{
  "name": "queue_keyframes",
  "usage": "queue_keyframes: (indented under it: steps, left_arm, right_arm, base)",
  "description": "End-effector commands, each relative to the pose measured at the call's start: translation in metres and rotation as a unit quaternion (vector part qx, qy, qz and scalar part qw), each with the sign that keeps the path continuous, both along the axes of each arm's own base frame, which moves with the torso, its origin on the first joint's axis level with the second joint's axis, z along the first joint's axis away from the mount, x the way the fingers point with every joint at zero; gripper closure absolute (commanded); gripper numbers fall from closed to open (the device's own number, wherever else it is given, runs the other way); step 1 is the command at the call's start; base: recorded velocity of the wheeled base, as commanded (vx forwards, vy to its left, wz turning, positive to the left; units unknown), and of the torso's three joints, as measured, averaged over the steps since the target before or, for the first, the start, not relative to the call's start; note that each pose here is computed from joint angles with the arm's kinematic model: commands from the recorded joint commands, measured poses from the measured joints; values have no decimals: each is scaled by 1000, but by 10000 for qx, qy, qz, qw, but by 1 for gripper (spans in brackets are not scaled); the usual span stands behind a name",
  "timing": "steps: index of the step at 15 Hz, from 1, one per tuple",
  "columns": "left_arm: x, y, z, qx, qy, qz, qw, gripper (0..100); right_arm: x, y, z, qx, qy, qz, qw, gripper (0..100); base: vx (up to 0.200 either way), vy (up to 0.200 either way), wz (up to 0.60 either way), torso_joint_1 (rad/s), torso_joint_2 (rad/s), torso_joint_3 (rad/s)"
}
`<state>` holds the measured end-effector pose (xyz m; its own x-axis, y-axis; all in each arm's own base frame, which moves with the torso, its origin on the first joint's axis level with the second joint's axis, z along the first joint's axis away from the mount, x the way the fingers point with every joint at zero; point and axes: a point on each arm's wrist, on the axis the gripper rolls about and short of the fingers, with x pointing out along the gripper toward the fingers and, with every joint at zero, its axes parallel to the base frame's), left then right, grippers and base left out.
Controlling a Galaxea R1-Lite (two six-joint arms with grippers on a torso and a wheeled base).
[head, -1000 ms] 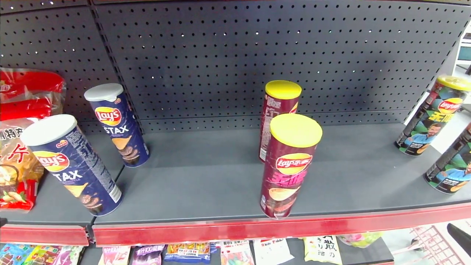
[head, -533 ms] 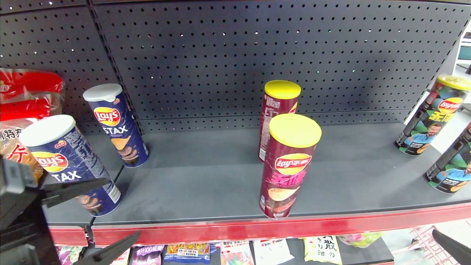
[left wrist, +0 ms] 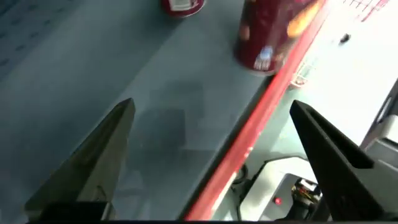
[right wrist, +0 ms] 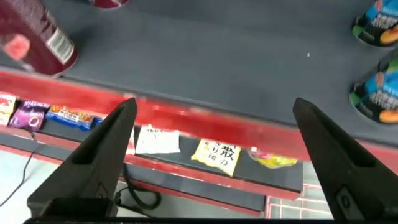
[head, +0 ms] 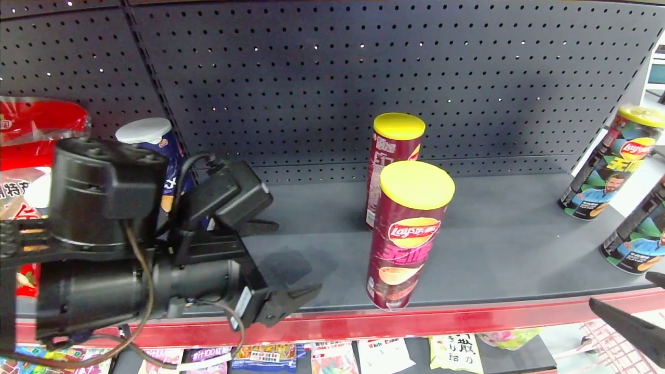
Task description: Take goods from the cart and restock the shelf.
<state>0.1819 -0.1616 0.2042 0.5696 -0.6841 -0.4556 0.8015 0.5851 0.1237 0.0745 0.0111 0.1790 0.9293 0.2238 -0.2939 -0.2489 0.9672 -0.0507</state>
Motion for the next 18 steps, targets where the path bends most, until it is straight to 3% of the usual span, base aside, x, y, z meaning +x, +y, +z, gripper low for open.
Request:
queue_keyframes:
  steps: [1,4,9,15,16,18]
  left_arm:
    - [17,-25,-17,250,240,-103,9993,0]
    - [27,-35,-34,448,440,-127,9979,0]
    - [38,-53,-39,484,481,-207,9975,0]
    - [49,-49,-45,561,520,-37,9971,0]
    - [53,-52,-48,650,504,86,9966,0]
    - [60,-59,-47,601,468,88,9971,0]
  right_arm:
    - [15,2,5,-17,177,-5,9998,0]
    - [21,3,10,-18,200,18,9998,0]
    - [26,3,8,-21,293,23,9996,0]
    - [27,3,9,-32,299,18,9995,0]
    - [27,3,9,-31,291,18,9996,0]
    - [27,3,10,-30,284,18,9996,0]
  base:
    - [0,0,0,0,0,0]
    - [0,0,0,0,0,0]
    - [0,0,0,0,0,0]
    - [0,0,0,0,0,0]
    - [0,0,0,0,0,0]
    - [0,0,0,0,0,0]
